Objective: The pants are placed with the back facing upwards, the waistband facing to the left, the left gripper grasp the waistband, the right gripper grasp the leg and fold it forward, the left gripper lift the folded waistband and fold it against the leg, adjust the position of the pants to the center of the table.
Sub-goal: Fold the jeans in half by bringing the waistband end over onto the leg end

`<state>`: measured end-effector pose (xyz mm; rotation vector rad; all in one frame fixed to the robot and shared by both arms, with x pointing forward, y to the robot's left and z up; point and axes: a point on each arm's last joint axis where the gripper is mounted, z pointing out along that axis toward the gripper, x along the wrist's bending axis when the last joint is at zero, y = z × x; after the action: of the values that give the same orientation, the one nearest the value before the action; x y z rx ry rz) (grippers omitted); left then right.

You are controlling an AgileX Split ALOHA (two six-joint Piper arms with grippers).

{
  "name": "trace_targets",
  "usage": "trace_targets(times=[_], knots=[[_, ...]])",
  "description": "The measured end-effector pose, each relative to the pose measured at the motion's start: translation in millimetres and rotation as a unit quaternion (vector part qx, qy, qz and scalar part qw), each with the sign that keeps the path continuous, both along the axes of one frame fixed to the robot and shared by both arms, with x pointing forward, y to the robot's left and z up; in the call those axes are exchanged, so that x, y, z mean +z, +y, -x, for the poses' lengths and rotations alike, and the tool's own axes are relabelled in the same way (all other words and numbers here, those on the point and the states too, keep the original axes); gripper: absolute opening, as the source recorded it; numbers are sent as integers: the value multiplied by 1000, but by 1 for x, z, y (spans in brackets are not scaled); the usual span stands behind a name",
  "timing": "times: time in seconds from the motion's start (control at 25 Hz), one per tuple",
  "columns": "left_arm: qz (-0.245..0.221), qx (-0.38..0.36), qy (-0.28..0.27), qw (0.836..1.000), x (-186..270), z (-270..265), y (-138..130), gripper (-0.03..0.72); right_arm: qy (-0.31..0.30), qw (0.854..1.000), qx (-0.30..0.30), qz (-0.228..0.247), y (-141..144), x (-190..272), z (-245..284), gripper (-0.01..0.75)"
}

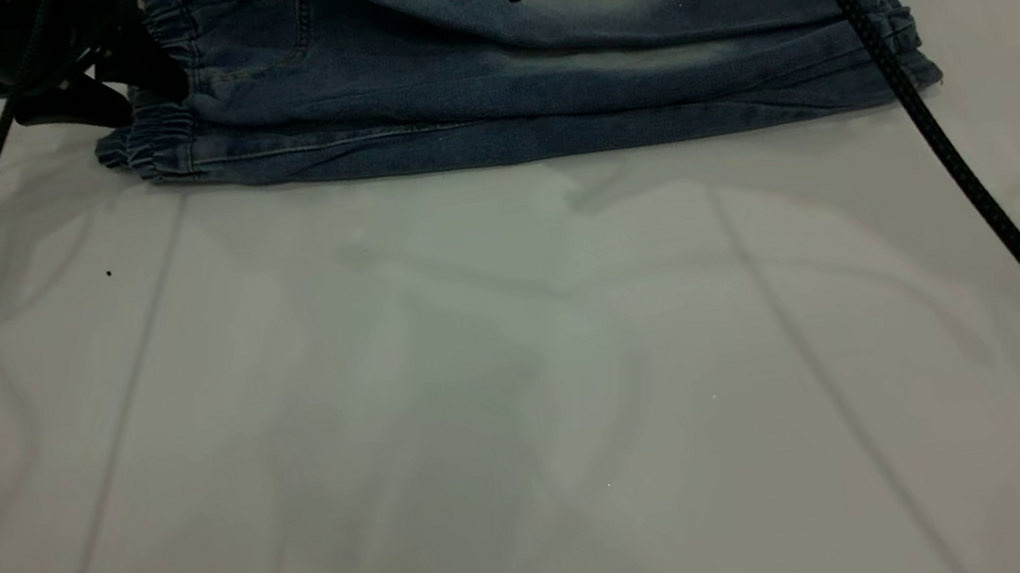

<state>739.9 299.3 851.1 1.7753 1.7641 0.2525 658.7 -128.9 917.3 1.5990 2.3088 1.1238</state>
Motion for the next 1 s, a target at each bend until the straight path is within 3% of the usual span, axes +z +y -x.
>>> trace_targets(times=[0.2, 0.4, 0.72, 0.84, 1.0], knots=[[-5, -3, 1, 1000, -1, 0, 0, 456, -1, 1000, -3, -1, 0, 0, 0, 483], [-37, -27, 2, 999, -3, 1, 3, 456, -1, 1000, -3, -1, 0, 0, 0, 483], [-24, -13, 8, 1000, -16, -1, 2, 435, -2, 1000, -11, -5, 0, 1, -1, 483], [-4, 6, 5, 1000, -16, -2, 2, 341, -15, 1000, -25, 1, -2, 1, -4, 483], [14, 12, 0, 1000, -17, -3, 0, 124, -61, 997, -48, 28, -8, 4, -12, 483]])
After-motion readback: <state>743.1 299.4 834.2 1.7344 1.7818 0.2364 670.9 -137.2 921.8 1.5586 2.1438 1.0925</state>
